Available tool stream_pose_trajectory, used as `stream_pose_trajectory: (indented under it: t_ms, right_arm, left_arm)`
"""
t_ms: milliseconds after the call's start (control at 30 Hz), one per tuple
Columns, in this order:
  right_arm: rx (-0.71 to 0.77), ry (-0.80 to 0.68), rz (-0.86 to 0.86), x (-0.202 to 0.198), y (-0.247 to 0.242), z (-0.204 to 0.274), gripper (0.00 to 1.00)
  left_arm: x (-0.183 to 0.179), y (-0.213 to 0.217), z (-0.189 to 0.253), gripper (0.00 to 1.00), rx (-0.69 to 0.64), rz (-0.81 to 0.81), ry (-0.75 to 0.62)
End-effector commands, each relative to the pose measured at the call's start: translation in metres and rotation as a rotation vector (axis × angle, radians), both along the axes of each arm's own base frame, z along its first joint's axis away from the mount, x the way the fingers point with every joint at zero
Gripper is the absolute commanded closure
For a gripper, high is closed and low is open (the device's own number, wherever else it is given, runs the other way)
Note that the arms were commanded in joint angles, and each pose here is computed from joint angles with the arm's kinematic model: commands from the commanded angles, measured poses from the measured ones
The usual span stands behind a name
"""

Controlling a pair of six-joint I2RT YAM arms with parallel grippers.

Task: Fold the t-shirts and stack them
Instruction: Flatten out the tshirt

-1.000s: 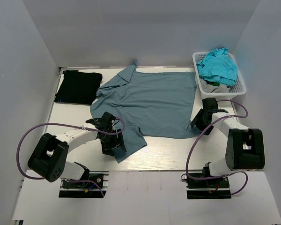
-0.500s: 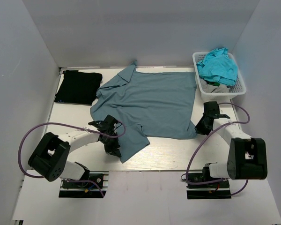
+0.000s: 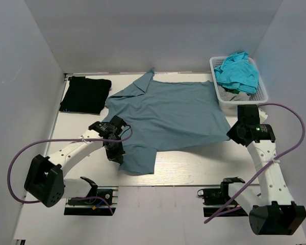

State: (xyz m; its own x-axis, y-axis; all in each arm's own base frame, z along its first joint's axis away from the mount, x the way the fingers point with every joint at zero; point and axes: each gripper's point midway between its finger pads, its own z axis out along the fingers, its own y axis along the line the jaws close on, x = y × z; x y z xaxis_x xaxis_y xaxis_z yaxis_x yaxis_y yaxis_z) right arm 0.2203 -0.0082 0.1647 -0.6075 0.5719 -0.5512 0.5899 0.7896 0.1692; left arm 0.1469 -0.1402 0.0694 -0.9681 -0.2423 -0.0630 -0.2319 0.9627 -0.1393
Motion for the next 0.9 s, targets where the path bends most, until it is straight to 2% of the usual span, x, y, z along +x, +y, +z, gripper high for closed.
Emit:
stream_pose_trajectory:
  t_ms: [0,133,200,267,300,333,367,400,500,567,633,733,867]
  right_arm:
    - [-0.047,0.207,-0.086,-0.054,-0.013,-0.018,1.00]
    - [-0.036,0.376,-0.092,-0.090,-0.011,-0.064,1.00]
    - [-0.018,0.378,-0.090,-0.091,-0.008,-0.074,1.00]
    - [0.010,0.356,-0.080,-0.084,-0.003,-0.077,0.80]
    - [0.044,0.371,-0.059,-0.086,0.004,-0.083,0.64]
    - [0.050,0.372,-0.042,-0.084,0.006,-0.083,0.40]
    - [0.043,0.397,-0.040,-0.085,0.006,-0.085,0.35]
    - [0.028,0.388,-0.043,-0.081,0.003,-0.082,0.30]
    - [-0.034,0.273,-0.024,-0.047,-0.007,-0.052,0.10]
    - [-0.054,0.203,0.015,-0.028,-0.008,-0.032,0.10]
    - [-0.021,0.093,0.082,0.004,0.003,-0.015,0.10]
    - [0.052,-0.010,0.223,0.047,0.033,-0.009,0.10]
    - [0.058,-0.012,0.396,0.083,0.070,-0.025,0.10]
  left_arm:
    - [-0.010,0.015,0.013,1.00,0.044,0.017,0.011]
    - [-0.030,0.021,-0.002,1.00,0.047,0.013,0.081]
    - [-0.041,0.017,-0.011,1.00,0.015,0.008,0.124]
    - [-0.044,0.014,-0.014,1.00,0.000,0.007,0.147]
    - [-0.047,0.015,-0.014,0.76,0.006,-0.002,0.155]
    - [-0.051,0.015,-0.013,0.56,0.004,-0.022,0.166]
    - [-0.054,0.023,-0.010,0.36,0.051,-0.019,0.187]
    - [-0.046,0.024,-0.002,0.01,0.064,-0.028,0.158]
    - [-0.013,0.029,0.023,0.00,0.120,-0.027,0.039]
    - [0.017,0.018,0.048,0.00,0.101,-0.046,-0.060]
    - [0.052,0.002,0.054,0.00,0.076,-0.048,-0.152]
    - [0.122,-0.036,0.069,0.00,0.006,-0.089,-0.308]
    - [0.200,-0.060,0.051,0.00,0.053,-0.093,-0.321]
